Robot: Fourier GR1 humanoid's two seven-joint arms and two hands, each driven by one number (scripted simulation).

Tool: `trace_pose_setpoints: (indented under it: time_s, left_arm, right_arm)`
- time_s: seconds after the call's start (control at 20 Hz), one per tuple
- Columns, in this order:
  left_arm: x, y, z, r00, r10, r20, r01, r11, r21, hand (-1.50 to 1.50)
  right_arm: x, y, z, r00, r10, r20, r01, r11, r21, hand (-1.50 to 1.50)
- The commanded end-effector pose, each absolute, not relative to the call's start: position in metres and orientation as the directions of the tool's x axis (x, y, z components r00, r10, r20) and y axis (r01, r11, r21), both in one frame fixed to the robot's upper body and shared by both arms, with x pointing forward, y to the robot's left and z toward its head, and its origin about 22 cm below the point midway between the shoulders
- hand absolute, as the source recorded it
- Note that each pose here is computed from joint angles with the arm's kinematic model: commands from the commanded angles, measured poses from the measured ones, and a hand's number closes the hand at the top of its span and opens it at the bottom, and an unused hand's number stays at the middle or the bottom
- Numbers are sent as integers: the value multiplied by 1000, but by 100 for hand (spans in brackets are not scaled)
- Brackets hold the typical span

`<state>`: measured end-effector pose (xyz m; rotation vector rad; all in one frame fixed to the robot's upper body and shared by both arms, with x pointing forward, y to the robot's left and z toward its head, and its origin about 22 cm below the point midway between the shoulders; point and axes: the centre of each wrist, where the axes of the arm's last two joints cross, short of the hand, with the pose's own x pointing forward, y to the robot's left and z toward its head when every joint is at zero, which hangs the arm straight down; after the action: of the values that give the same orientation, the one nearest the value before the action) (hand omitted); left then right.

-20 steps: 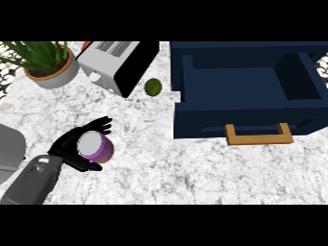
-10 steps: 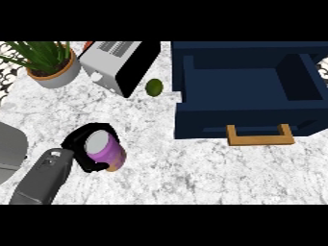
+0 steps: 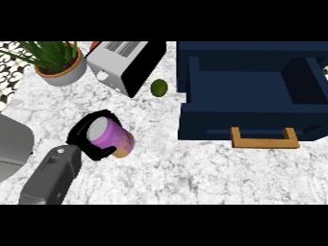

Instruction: Pick up the can, place it into the drawer and close the drawer

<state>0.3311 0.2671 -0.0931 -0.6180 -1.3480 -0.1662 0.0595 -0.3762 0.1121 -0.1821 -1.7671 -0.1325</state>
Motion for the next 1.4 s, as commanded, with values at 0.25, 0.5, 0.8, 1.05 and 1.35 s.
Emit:
trace_pose_setpoints:
  time_s: [0.25, 0.5, 0.8, 1.05, 1.35]
  left_arm:
    - [345, 234, -71, -19, 349, 937, 10, 937, -349, 150]
    - [367, 203, -10, -99, 304, 948, 48, 953, -300, 150]
    - [355, 182, 47, -126, 271, 954, 68, 962, -265, 150]
    - [358, 146, 86, -134, 252, 958, 60, 967, -246, 150]
    - [345, 138, 143, -167, 234, 958, 60, 972, -227, 150]
  right_arm:
    - [45, -372, 123, -206, 60, 977, 210, 978, -16, -150]
    - [59, -378, 108, -194, 61, 979, 213, 977, -18, -150]
    - [53, -370, 121, -194, 62, 979, 207, 978, -21, -150]
    - [55, -366, 112, -215, 47, 975, 190, 982, -6, -150]
    - [49, -360, 121, -225, 36, 974, 201, 980, 10, -150]
